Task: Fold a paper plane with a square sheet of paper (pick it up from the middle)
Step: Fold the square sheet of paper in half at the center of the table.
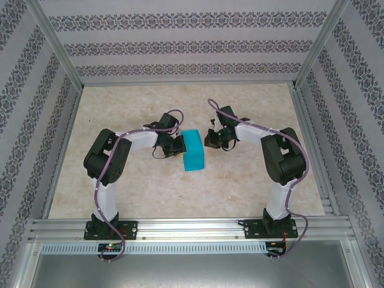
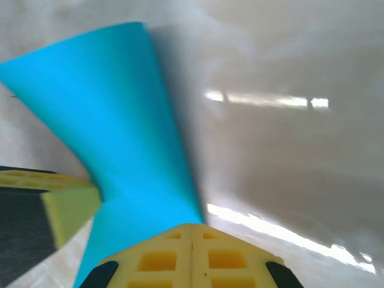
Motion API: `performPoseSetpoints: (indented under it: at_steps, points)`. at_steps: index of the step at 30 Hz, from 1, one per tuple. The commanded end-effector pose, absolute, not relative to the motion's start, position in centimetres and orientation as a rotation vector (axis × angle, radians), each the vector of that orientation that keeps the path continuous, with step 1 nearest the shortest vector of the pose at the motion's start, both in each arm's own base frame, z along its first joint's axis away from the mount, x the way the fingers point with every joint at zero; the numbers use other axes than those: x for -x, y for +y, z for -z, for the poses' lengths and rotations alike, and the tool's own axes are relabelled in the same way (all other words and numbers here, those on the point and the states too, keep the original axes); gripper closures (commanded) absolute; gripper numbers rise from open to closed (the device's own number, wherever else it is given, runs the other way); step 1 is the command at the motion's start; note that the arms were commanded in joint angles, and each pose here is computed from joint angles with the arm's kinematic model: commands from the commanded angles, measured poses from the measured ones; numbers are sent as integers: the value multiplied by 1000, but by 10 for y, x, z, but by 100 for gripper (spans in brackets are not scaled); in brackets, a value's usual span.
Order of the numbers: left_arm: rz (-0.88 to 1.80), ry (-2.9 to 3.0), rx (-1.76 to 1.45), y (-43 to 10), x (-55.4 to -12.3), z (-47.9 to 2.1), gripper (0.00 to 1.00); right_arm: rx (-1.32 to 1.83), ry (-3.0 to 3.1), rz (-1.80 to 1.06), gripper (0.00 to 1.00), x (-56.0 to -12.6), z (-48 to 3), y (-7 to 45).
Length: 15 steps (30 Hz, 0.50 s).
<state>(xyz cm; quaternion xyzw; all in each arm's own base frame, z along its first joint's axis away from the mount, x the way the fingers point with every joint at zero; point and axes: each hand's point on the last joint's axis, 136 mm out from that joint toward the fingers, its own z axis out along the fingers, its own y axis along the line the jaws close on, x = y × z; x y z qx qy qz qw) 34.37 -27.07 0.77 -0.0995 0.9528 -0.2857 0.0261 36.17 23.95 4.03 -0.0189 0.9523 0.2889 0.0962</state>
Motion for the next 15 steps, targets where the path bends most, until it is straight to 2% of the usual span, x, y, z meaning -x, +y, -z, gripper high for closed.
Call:
performPoseSetpoints:
  at_steps: [1,8,15]
  points:
    - [319,3254,443,-207,-274,77,100,161,2754,-960,100,-367,-53,275]
    - [304,3261,445,-206,-272,77,100,166,2821,-982,100,-367,-22,290]
    - [290,3270,451,-204,-267,78,100,-18,2837,-904,100,-384,0,249]
